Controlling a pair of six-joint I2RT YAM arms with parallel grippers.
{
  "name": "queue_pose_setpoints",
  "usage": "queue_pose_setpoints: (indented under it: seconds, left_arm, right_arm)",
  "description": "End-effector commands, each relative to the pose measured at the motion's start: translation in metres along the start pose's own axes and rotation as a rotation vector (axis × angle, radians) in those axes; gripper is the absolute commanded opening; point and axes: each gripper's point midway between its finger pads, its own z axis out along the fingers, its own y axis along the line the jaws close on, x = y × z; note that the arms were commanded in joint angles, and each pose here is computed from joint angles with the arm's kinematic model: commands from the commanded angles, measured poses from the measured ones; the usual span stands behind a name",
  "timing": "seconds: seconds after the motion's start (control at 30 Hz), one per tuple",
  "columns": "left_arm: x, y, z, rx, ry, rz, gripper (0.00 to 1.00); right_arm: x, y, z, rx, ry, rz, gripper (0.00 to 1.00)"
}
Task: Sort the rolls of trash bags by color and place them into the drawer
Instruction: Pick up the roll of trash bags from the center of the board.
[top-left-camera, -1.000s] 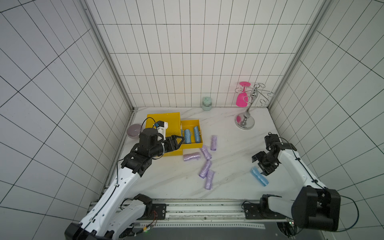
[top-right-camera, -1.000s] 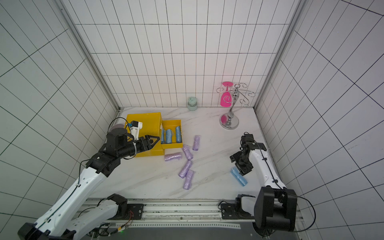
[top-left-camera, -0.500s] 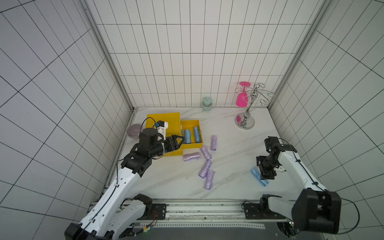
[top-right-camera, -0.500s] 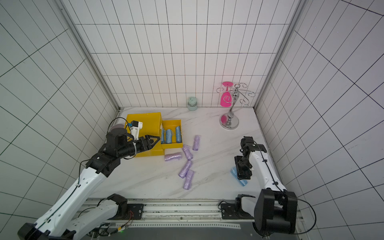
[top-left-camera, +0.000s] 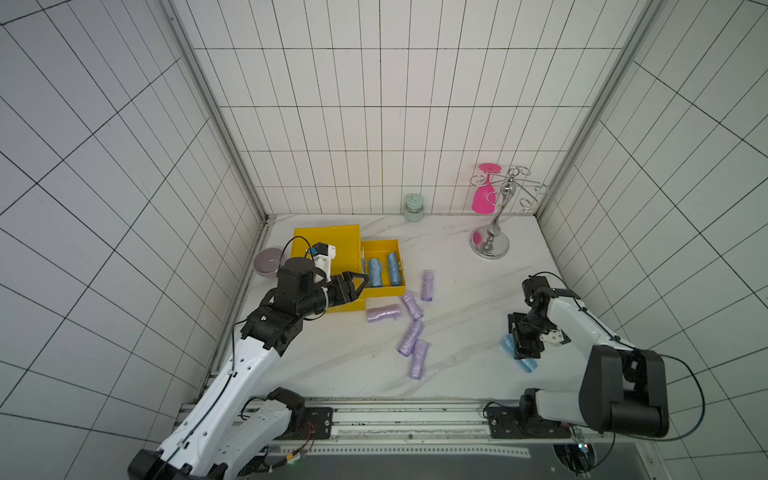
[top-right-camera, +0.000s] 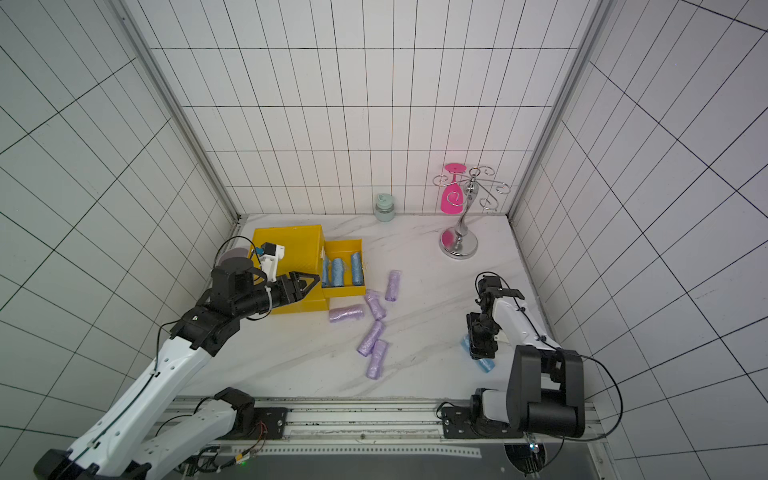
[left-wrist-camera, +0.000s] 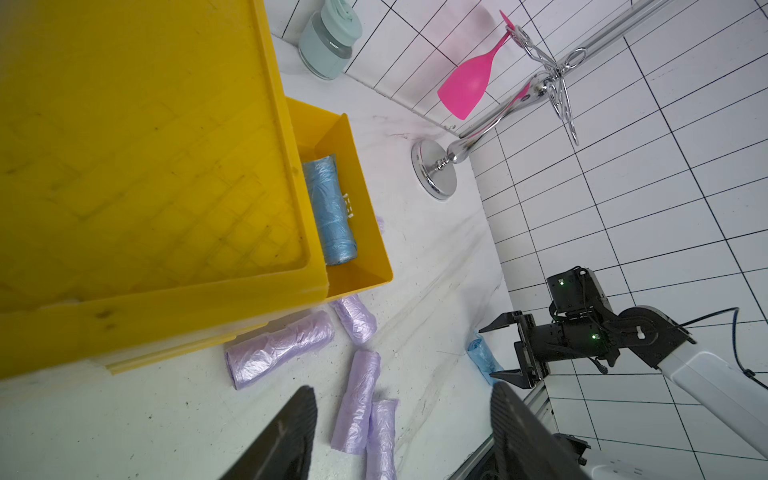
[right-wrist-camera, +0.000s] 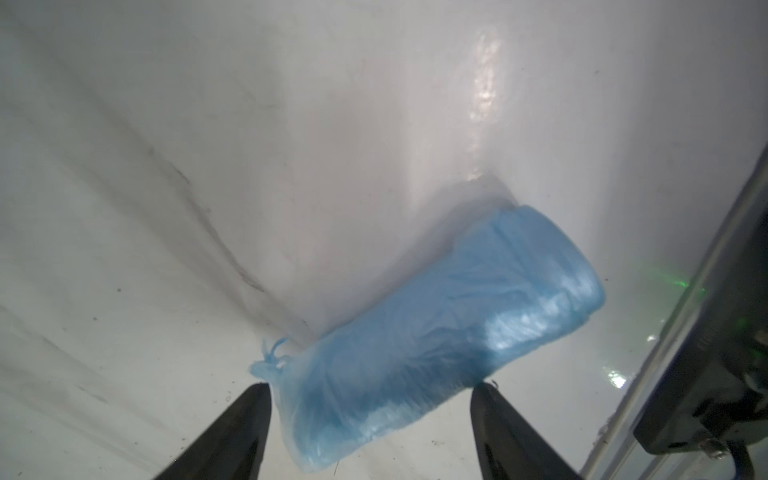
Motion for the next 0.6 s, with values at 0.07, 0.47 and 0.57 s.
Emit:
queue_pose_setpoints:
  seconds: [0.07, 0.47, 0.57]
  left_arm:
    - [0.003, 0.002, -0.001, -0.004, -0.003, 0.013, 0.66]
    - [0.003, 0.004, 0.001, -0.012, 0.001, 0.007, 0.66]
    - [0.003, 0.005, 0.002, -0.013, 0.004, 0.003, 0.66]
  right_arm:
    - [-0.003, -0.009, 0.014, 0.04, 0.005, 0.16, 0.79]
    - [-0.004, 0.011, 0.017, -0.025, -0.052, 0.008, 0.52]
    - [-0.001, 0.027, 0.006, -0.062, -0.094, -0.109, 0.36]
